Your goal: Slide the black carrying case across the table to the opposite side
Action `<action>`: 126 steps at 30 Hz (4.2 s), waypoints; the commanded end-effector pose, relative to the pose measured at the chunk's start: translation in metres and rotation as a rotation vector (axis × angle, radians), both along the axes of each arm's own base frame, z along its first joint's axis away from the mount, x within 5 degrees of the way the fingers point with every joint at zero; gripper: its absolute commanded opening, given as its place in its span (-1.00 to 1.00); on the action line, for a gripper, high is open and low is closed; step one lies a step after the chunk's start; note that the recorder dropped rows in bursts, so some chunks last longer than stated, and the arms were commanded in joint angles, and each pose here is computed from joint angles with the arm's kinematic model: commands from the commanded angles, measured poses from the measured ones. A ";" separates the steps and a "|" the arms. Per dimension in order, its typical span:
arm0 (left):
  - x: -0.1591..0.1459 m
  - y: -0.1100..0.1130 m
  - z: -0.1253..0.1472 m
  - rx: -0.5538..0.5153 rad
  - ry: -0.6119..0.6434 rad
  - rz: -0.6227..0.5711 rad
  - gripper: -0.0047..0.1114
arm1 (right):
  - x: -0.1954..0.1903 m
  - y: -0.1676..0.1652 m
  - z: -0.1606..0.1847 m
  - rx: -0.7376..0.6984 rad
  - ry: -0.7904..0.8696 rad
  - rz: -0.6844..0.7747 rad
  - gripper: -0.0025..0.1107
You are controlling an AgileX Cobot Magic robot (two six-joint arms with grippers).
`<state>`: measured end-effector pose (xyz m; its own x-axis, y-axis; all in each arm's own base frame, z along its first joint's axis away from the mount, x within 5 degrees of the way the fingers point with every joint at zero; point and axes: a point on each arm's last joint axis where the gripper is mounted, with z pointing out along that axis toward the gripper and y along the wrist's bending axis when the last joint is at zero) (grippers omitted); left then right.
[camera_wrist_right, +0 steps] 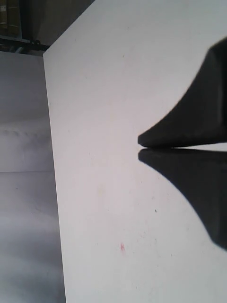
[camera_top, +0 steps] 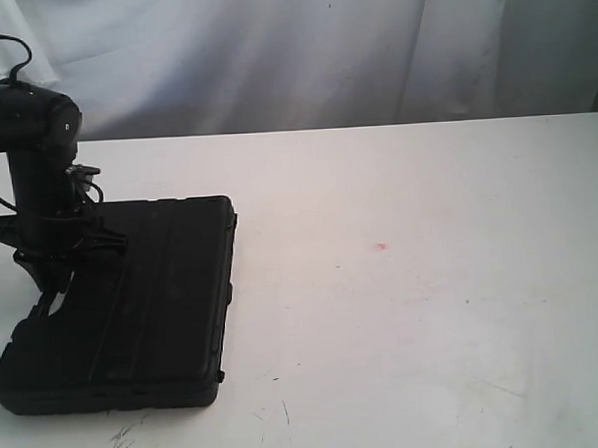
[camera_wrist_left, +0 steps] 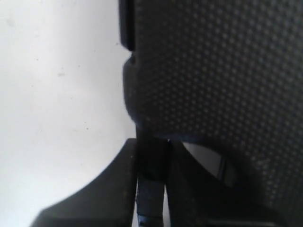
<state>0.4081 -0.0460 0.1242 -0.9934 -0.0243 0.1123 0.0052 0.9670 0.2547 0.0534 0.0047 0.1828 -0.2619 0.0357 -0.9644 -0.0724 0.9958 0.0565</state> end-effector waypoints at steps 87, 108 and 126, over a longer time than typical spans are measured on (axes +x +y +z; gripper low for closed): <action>-0.317 0.045 0.135 -0.341 -1.333 0.025 -0.92 | 0.000 0.000 -0.001 -0.009 -0.004 0.001 -0.96; -0.335 0.048 0.104 -0.304 -1.400 0.017 -0.92 | 0.000 0.000 -0.001 -0.009 -0.004 0.001 -0.96; -0.357 0.043 0.092 -0.252 -1.457 -0.179 -0.92 | 0.000 0.000 -0.001 -0.009 -0.004 0.001 -0.96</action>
<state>0.0528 -0.0029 0.2177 -0.2407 -0.0286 -0.9702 0.0179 0.9993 -0.0339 0.0534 0.0047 0.1828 -0.2619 0.0357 -0.9644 -0.0724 0.9958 0.0565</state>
